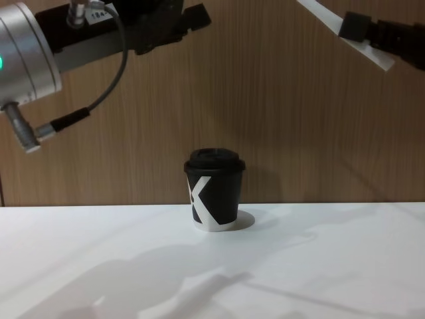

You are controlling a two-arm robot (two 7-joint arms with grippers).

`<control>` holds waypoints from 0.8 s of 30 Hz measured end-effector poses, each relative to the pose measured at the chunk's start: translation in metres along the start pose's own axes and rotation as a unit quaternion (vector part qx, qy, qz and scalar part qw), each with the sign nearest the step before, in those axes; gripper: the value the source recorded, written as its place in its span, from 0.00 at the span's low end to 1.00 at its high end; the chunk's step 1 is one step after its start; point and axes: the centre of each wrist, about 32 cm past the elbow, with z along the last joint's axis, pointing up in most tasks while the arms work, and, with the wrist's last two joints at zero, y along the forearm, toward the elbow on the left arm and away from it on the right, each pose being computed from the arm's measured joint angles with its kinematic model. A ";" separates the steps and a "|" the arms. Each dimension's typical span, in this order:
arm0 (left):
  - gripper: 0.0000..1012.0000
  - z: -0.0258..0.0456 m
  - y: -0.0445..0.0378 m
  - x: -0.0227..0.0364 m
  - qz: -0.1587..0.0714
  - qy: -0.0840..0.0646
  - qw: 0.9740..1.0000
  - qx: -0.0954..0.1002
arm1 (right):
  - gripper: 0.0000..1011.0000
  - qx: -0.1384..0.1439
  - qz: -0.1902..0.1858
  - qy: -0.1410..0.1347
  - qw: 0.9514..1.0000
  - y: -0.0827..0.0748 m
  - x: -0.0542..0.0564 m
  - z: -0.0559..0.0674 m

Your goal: Pick up the straw with one hand, pass it to the other hand, and insert it into the cup.

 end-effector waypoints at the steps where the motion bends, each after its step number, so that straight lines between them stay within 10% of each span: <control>1: 0.99 -0.0009 -0.0003 0.0005 -0.001 0.003 1.000 -0.001 | 0.00 0.000 0.000 0.000 1.000 0.000 0.000 0.000; 24: 0.99 -0.0208 -0.0203 0.0075 -0.054 0.058 0.996 -0.039 | 0.00 0.000 0.000 0.000 1.000 0.000 0.000 0.000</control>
